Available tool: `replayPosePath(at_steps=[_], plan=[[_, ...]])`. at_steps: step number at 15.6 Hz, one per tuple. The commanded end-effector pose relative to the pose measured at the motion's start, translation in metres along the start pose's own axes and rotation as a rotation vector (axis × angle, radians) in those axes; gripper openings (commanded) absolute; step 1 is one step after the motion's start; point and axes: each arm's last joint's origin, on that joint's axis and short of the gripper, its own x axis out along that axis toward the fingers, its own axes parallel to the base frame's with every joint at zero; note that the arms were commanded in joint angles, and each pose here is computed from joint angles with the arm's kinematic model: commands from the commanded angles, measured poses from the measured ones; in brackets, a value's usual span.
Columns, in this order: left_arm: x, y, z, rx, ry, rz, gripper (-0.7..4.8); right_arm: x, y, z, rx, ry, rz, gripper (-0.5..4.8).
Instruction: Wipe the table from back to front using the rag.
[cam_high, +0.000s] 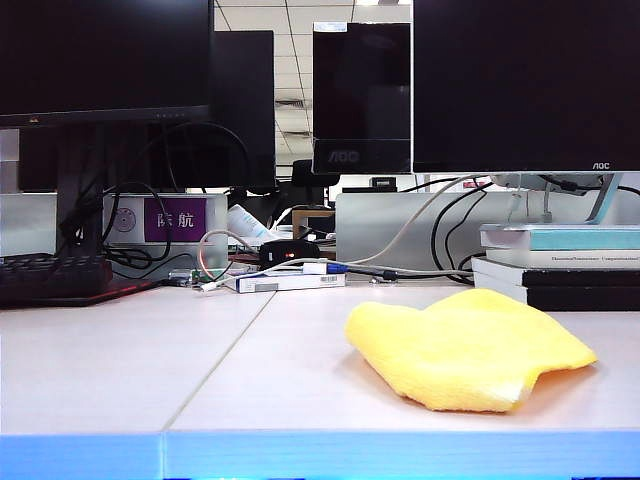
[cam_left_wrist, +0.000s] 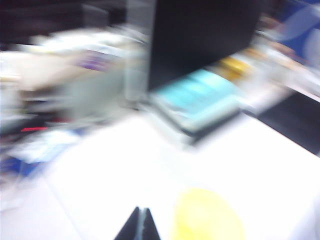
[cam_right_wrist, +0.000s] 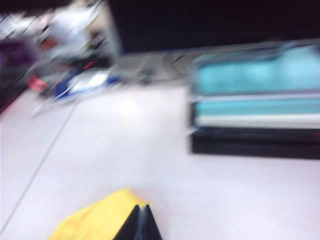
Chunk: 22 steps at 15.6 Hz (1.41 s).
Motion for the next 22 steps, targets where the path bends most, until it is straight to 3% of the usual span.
replayPosePath(at_steps=[1, 5, 8, 10, 11, 12, 16, 18, 20, 21, 22], plan=[[0.004, -0.008, 0.004, 0.017, -0.004, -0.042, -0.03, 0.016, 0.015, -0.002, -0.049, 0.069, 0.106, -0.01], [0.010, -0.015, 0.003, 0.025, 0.008, -0.080, -0.03, 0.045, 0.046, -0.018, -0.129, 0.240, 0.228, -0.01], [0.010, -0.015, 0.003, 0.026, 0.003, -0.082, -0.03, 0.067, 0.066, -0.034, -0.199, 0.345, 0.162, -0.01], [0.008, -0.016, 0.005, 0.028, -0.007, -0.081, -0.03, 0.093, 0.078, -0.051, -0.102, 0.472, 0.133, 0.00], [0.007, -0.016, 0.007, 0.029, -0.012, -0.081, -0.03, 0.108, 0.082, -0.062, -0.102, 0.540, 0.129, 0.89], [0.007, -0.016, 0.007, 0.029, -0.013, -0.081, -0.03, 0.128, 0.086, -0.079, -0.096, 0.635, 0.117, 2.60], [0.007, -0.016, 0.008, 0.032, -0.029, -0.085, -0.03, 0.158, 0.092, -0.098, -0.112, 0.668, 0.092, 2.80], [0.007, -0.016, 0.009, 0.033, -0.034, -0.088, -0.03, 0.184, 0.096, -0.120, -0.124, 0.702, 0.072, 2.79], [0.007, -0.016, 0.009, 0.033, -0.033, -0.088, -0.03, 0.200, 0.095, -0.142, -0.148, 0.764, 0.022, 1.53], [0.007, -0.016, 0.009, 0.032, -0.032, -0.088, -0.03, 0.202, 0.095, -0.147, -0.148, 0.781, 0.015, 0.30], [0.007, -0.016, 0.009, 0.033, -0.033, -0.088, -0.03, 0.202, 0.095, -0.148, -0.144, 0.790, 0.009, -0.06]])
